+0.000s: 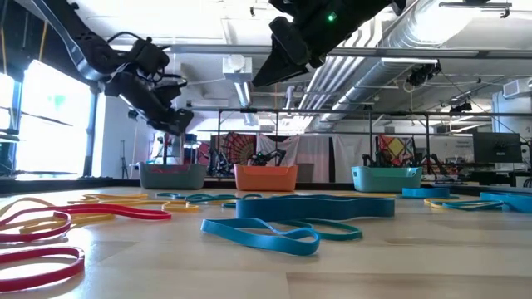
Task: Sort rubber bands into baskets
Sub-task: Put the red rubber band into the blue bin
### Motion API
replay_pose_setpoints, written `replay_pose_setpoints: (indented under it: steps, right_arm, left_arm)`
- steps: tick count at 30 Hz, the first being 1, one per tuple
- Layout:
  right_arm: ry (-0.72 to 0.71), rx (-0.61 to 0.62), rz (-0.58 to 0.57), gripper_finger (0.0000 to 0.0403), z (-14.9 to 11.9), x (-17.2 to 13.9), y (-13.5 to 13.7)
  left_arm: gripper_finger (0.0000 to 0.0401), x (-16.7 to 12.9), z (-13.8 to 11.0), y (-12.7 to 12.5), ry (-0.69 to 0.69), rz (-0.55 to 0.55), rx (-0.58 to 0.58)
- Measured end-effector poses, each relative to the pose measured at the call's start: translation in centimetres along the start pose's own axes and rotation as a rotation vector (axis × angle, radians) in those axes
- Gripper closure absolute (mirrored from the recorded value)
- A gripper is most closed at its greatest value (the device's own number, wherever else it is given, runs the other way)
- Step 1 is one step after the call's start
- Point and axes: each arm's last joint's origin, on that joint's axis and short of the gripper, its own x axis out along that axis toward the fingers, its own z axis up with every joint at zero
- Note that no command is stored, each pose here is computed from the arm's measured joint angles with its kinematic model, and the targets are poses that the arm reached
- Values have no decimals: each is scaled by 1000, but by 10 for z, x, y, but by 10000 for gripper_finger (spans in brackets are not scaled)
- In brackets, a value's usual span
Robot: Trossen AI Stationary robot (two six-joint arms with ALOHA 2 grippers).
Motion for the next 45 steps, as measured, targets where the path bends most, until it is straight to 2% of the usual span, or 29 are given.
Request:
replay_pose_setpoints:
  steps: [11,22,27,29,31,37,41,45]
  right_arm:
    - [2,-1,0,235,0,0,0]
    - [6,4,1,235,-1,0,0]
    - [22,-6,3,235,-2,0,0]
    - [24,-8,3,235,-3,0,0]
    - [28,-11,5,235,-3,0,0]
    - [55,-47,41,235,-6,-1,2]
    - [70,-57,49,235,-8,-1,2]
    - [71,-63,50,235,-8,-1,3]
  left_arm:
    - [392,-1,-9,-4,98,-114,46]
    - [300,-1,-9,-6,91,-193,41]
    - [283,-2,-12,-7,116,-261,61]
    - [282,-6,-12,-11,117,-355,93]
    - [283,-13,-10,-20,89,-495,142]
    - [297,-49,-5,-50,35,-851,280]
    - [306,-80,-11,-74,56,-1079,348]
    - [309,-113,-27,-101,124,-1296,409]
